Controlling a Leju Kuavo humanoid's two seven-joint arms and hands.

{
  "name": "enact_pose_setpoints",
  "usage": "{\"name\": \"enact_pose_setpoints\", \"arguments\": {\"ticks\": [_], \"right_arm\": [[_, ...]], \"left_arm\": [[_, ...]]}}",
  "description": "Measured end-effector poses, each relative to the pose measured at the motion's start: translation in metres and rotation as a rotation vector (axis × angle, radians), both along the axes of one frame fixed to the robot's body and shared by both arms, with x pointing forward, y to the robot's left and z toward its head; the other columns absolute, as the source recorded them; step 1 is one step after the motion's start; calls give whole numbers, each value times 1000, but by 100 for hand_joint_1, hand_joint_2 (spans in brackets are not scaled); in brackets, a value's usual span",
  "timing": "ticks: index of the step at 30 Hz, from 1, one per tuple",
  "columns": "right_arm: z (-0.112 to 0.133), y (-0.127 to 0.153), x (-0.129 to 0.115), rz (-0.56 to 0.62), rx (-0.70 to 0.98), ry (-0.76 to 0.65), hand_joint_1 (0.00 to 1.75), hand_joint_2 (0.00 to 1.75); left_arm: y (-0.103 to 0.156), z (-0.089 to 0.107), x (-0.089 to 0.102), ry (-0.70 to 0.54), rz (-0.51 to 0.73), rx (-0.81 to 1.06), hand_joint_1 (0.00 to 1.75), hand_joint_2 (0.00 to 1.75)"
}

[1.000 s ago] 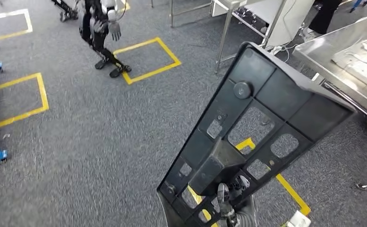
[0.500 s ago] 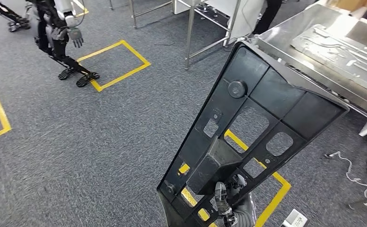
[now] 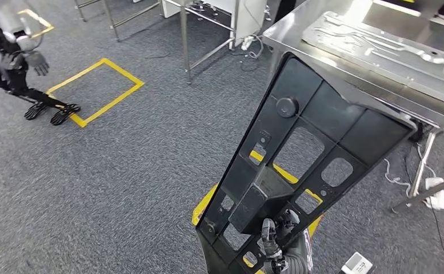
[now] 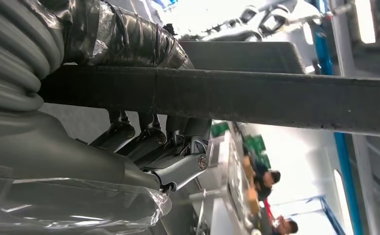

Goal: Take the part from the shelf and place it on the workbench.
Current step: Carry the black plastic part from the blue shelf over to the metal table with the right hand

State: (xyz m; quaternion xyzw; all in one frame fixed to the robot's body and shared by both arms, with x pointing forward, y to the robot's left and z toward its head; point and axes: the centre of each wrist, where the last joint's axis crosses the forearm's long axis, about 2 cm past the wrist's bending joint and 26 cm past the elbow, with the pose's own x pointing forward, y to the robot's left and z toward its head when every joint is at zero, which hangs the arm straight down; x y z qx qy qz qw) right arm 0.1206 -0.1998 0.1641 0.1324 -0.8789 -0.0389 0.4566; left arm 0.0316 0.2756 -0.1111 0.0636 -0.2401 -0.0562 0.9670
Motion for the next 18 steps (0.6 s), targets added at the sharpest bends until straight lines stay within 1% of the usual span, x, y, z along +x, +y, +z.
{"name": "enact_pose_setpoints", "arguments": {"ticks": [8,15,18], "right_arm": [[0,0,-1,1,-5,1,175,175],[0,0,-1,14,-16,-1,175,175],[1,1,1,26,-22,-2,175,175]], "left_arm": [[1,-1,-6,-8,-15,-22,0,175],[0,0,-3,-18,-8,-55,0,175],[0,-1,-6,-16,-3,-70,0,175]]}}
